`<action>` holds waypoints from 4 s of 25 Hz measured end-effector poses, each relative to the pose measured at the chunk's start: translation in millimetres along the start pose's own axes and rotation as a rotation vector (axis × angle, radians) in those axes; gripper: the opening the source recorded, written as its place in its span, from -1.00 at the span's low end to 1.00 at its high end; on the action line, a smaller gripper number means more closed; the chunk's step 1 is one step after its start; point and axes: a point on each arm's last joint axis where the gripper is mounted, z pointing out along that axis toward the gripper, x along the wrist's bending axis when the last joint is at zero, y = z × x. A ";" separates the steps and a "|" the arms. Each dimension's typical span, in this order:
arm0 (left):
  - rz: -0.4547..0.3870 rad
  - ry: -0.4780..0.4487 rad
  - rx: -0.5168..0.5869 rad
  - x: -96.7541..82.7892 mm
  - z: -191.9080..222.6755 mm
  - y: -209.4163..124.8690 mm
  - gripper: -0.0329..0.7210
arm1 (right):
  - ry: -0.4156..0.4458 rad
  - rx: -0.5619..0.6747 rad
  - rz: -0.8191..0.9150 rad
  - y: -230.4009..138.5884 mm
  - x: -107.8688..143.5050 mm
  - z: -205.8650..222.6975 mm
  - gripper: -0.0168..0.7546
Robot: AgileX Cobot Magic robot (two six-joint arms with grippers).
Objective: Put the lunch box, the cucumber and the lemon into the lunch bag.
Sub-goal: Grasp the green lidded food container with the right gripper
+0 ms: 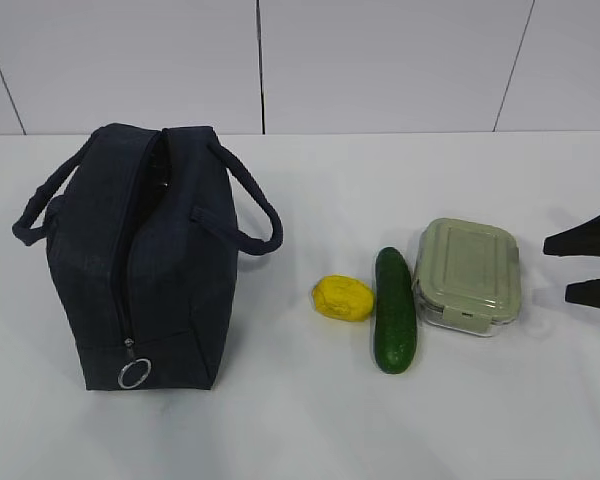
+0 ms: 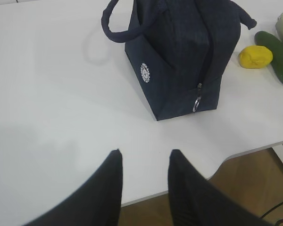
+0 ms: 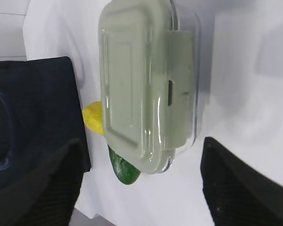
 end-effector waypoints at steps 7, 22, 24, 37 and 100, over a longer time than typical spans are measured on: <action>0.000 0.000 0.000 0.0 0.0 0.0 -0.28 | 0.044 0.023 -0.026 18.0 -8.8 7.3 0.55; -0.004 0.002 0.020 0.5 2.8 1.6 -0.28 | 0.074 0.027 0.037 23.6 -36.5 26.7 0.55; -0.004 0.001 0.025 0.6 3.4 2.0 -0.28 | 0.082 0.027 0.028 23.2 -37.6 31.1 0.55; -0.007 0.004 0.027 0.8 3.6 2.1 -0.28 | 0.112 0.062 -0.041 26.0 -33.6 60.0 0.55; -0.006 0.011 0.027 1.4 3.6 2.1 -0.28 | 0.105 0.139 -0.077 21.8 -30.6 78.2 0.33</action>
